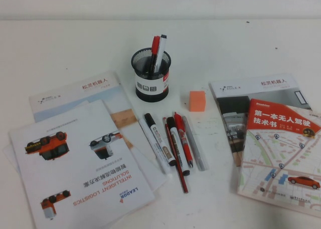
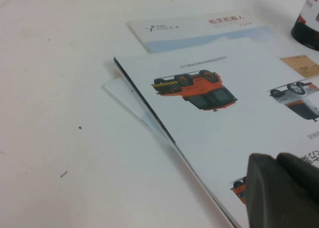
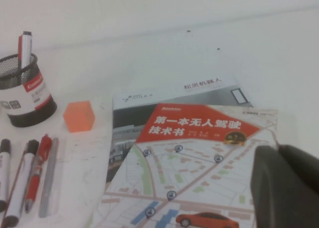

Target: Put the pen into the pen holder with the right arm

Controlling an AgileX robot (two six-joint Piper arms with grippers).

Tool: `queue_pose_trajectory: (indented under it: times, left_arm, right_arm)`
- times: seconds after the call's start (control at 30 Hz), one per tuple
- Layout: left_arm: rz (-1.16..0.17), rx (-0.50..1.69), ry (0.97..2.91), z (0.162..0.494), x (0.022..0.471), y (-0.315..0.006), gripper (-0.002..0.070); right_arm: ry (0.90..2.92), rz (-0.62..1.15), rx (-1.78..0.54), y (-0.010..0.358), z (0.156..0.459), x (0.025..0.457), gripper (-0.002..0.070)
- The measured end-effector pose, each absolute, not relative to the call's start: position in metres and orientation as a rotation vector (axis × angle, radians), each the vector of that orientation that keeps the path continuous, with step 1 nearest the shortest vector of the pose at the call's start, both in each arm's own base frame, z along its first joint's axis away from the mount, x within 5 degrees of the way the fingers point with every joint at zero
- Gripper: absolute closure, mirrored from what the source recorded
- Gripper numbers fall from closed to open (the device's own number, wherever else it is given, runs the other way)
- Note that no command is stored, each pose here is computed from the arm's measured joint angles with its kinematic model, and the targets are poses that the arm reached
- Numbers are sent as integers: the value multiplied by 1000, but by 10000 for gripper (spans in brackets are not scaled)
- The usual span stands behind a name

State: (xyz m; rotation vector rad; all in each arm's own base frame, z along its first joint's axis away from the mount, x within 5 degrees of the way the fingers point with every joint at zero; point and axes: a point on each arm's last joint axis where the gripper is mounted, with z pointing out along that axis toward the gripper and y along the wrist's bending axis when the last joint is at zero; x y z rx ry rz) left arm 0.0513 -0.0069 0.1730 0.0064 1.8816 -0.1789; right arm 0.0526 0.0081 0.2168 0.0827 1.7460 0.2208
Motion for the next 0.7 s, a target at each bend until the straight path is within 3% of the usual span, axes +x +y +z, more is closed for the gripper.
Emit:
queue_pose_trajectory:
  times: [0.23,0.43,0.7]
  left_arm:
    - [-179,6,1882,173,51,-7,677]
    - [-179,6,1882,173,51,-7,677]
    - [-179,6,1882,173,51,-7,678]
  right_arm:
    - [1760,200,74,7,210,52,695]
    - [1735,150,64,5,185,56,695]
    - [1842,169,70,6,175,53,695]
